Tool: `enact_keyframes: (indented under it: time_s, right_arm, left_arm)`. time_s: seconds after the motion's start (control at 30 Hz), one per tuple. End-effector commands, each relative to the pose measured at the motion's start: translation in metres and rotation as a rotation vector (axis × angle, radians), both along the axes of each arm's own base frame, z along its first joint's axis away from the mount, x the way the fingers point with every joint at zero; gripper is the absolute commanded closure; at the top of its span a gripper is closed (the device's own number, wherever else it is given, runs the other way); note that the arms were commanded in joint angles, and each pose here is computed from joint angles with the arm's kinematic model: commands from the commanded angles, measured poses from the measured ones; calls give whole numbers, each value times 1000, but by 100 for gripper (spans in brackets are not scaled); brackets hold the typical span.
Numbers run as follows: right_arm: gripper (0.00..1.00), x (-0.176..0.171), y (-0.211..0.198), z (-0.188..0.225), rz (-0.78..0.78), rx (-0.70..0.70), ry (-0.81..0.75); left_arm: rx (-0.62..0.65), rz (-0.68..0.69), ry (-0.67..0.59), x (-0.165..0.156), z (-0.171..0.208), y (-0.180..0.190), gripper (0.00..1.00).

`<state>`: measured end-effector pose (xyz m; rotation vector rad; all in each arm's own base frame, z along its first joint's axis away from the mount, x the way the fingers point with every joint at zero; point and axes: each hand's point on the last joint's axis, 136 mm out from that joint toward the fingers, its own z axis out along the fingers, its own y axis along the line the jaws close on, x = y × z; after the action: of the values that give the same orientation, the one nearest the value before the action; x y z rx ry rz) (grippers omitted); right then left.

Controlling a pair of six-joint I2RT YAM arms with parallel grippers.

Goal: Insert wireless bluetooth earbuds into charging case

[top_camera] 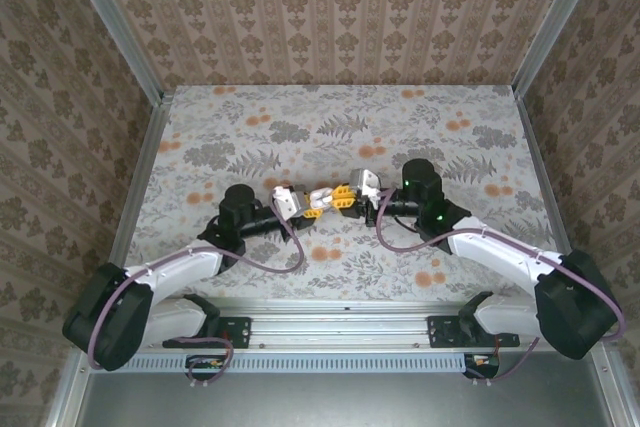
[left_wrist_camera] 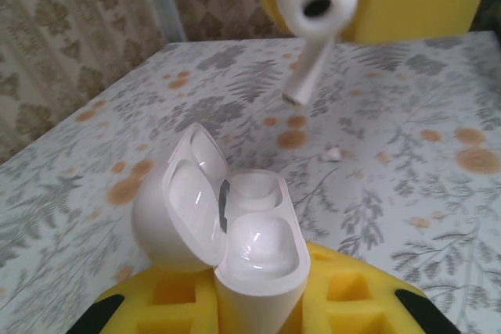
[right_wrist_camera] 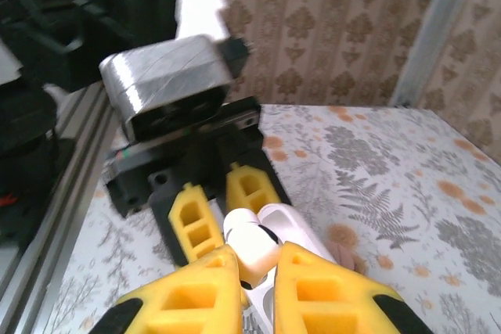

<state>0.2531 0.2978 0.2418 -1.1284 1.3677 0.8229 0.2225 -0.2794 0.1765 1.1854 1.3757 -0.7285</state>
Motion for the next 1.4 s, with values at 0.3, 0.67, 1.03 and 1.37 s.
enact_keyframes:
  time_s: [0.3,0.67,1.03,1.37]
  right_arm:
    - [87,31,-17,27,-504,411,376]
    - [87,26,-18,14,-627,539,542]
    - [88,29,-6,5,-645,597,649]
    - [88,28,14,6,-594,631,689]
  left_arm:
    - [-35,253,-259,25,21,5,100]
    - [-74,367,-362,30,29,11,100]
    - [-91,370,-388,30,31,8,100]
    - [-93,373,-397,29,34,10,100]
